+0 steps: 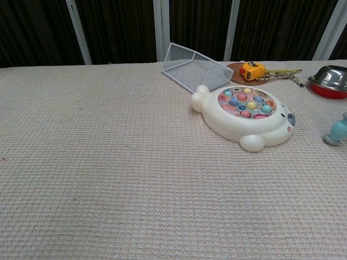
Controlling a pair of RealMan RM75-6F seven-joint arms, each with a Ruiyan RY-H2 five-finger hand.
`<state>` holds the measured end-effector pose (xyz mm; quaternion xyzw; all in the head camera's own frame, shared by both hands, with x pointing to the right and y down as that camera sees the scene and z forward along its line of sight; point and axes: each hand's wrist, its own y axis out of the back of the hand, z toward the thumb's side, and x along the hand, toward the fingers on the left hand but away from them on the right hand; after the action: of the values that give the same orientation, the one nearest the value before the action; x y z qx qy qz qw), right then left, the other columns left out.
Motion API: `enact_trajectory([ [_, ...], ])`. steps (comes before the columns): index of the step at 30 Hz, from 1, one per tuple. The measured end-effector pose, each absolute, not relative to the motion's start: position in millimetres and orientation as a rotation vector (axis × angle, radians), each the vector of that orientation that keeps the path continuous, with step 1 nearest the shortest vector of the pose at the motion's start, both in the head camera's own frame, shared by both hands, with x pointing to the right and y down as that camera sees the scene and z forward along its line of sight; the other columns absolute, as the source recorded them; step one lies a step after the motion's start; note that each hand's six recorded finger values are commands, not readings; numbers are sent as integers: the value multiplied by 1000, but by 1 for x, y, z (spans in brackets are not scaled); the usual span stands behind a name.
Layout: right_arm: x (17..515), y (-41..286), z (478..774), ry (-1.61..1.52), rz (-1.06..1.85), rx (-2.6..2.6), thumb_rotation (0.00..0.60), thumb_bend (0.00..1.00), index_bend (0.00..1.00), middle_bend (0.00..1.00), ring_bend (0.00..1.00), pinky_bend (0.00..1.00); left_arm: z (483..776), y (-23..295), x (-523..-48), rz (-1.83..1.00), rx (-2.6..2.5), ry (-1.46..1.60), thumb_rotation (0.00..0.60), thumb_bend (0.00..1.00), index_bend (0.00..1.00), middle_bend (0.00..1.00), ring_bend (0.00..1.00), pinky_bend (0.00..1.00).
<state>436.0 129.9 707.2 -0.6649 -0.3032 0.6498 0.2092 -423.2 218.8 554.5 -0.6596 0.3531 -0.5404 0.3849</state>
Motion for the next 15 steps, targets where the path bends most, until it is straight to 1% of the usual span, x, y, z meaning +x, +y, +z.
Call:
enact_trajectory([
  [15, 426, 131, 713, -852, 1783, -1866, 600, 462, 379, 382, 221, 32, 558, 220, -426, -1393, -1685, 901, 600, 79, 0, 0, 0, 0],
])
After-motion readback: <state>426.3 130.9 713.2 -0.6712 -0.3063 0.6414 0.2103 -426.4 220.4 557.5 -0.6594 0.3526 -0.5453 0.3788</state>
